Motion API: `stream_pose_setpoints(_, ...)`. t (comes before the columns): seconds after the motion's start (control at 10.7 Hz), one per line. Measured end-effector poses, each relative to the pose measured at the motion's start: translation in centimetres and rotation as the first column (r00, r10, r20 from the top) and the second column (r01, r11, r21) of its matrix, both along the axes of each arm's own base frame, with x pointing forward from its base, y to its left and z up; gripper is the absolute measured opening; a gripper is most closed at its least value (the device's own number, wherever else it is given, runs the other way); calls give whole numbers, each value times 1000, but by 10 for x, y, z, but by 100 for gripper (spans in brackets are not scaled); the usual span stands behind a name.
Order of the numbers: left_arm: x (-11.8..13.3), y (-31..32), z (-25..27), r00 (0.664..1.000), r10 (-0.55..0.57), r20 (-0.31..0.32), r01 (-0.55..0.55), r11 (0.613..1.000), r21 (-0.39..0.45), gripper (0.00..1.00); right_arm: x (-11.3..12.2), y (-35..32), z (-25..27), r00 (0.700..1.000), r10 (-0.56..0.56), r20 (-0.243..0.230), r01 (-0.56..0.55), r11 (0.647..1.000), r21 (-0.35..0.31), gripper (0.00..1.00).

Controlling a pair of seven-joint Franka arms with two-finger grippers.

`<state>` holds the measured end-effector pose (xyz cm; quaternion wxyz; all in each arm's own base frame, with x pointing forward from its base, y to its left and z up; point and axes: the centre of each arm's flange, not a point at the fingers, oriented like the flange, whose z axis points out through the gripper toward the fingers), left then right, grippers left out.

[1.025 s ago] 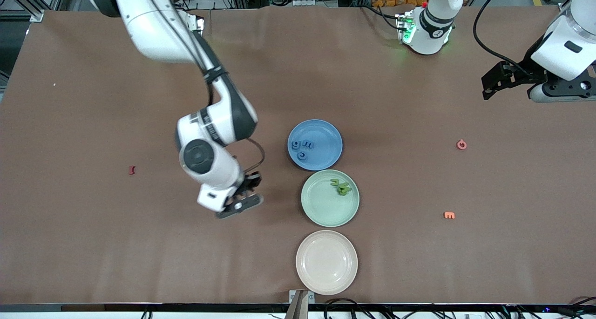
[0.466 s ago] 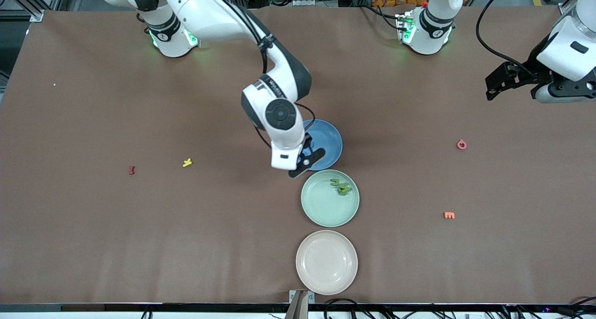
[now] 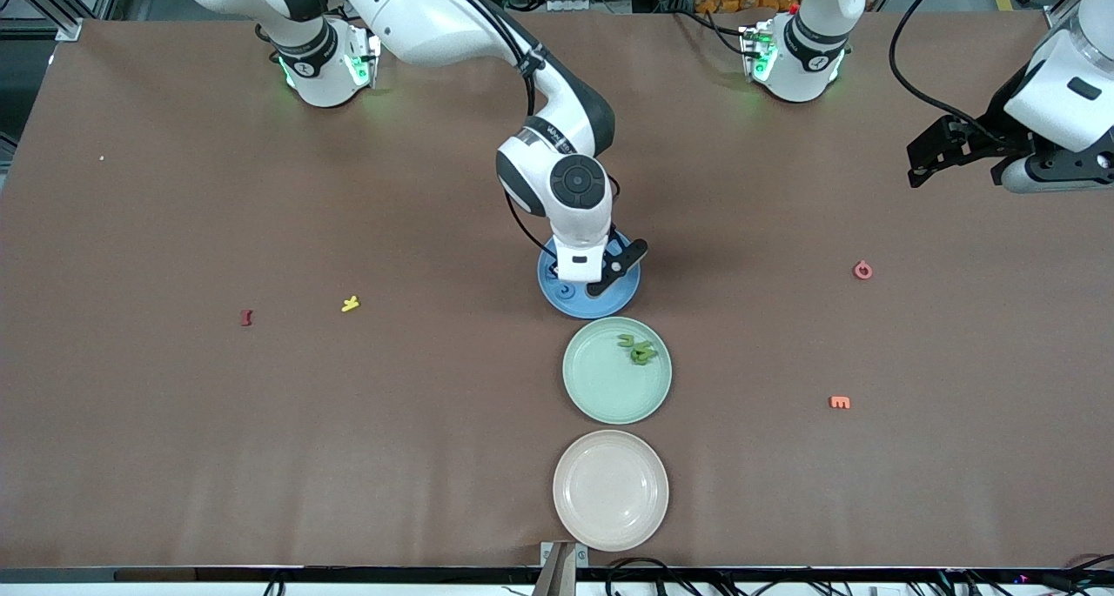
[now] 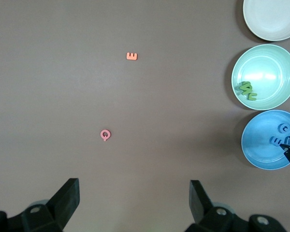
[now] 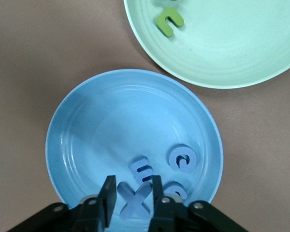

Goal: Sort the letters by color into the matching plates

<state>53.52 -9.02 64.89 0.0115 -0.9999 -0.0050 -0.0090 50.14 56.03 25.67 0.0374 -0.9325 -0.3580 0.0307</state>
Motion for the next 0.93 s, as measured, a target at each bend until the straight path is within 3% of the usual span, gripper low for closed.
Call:
stream_pose_setpoints(0.47, 0, -3, -1, 1000, -2, -6, 2, 999, -32, 100, 24, -16, 4, 999, -37, 34, 37, 999, 21, 99)
stream_pose_setpoints(0.65, 0, -2, -1, 1000, 0, -7, 0, 999, -32, 100, 62, -60, 15, 994, -104, 43, 105, 994, -33, 100)
stream_pose_setpoints(0.93, 0, 0, -1, 1000, 4, -7, -5, 999, -32, 100, 148, -182, 61, 961, -261, 88, 266, 962, -58, 100)
